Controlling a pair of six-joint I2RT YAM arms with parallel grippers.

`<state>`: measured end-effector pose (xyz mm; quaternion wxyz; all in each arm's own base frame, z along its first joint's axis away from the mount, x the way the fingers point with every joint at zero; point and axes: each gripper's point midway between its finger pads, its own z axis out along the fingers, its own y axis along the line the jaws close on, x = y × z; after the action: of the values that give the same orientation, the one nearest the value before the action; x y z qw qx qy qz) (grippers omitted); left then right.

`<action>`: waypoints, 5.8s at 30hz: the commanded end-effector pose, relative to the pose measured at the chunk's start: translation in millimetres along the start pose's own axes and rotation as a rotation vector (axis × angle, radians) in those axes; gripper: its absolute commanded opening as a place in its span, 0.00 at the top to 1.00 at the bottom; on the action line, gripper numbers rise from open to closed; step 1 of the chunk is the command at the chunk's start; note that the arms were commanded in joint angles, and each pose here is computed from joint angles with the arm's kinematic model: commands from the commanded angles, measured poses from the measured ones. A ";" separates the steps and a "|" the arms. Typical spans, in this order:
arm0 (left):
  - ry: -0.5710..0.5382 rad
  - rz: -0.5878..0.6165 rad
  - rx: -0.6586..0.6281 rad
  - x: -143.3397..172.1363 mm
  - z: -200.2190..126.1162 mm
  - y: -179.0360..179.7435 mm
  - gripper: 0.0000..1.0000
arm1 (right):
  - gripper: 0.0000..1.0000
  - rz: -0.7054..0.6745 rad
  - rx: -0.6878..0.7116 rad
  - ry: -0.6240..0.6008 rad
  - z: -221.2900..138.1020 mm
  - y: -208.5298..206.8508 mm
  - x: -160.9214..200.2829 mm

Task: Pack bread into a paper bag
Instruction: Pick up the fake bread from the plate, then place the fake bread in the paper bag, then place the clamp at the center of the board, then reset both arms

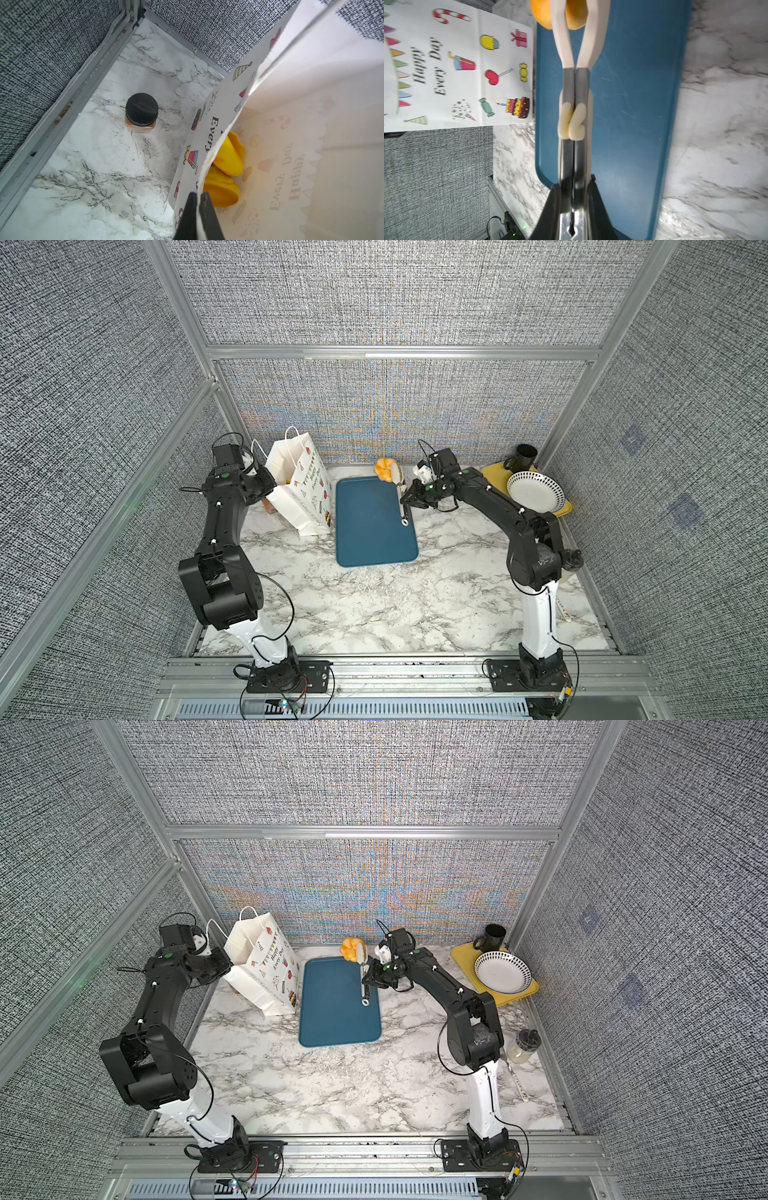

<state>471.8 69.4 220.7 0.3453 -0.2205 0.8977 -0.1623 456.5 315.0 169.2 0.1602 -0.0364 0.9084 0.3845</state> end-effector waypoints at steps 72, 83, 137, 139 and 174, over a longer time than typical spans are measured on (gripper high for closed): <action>-0.003 0.050 0.018 13.8 -6.1 -45.0 0.98 | 0.70 -0.341 -0.662 0.120 7.9 229.6 27.5; -0.004 0.048 -0.013 10.2 -1.7 -40.0 0.98 | 0.95 -0.383 -0.594 0.267 -17.8 200.1 88.2; -0.180 0.098 0.018 25.6 -124.4 -58.5 0.01 | 0.95 0.185 0.586 0.162 -35.3 -208.2 130.9; -0.224 0.103 0.050 42.0 -146.2 -59.0 0.01 | 0.88 0.208 0.581 0.172 -27.8 -211.6 132.9; -0.374 0.429 0.104 136.7 -23.0 3.0 0.01 | 0.01 -0.173 1.015 -0.952 -230.2 -191.1 5.5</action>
<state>349.0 -5.5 145.4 0.4939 -0.0226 0.8618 -0.1136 423.0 34.5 169.5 0.5179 0.1035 0.8392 -0.1294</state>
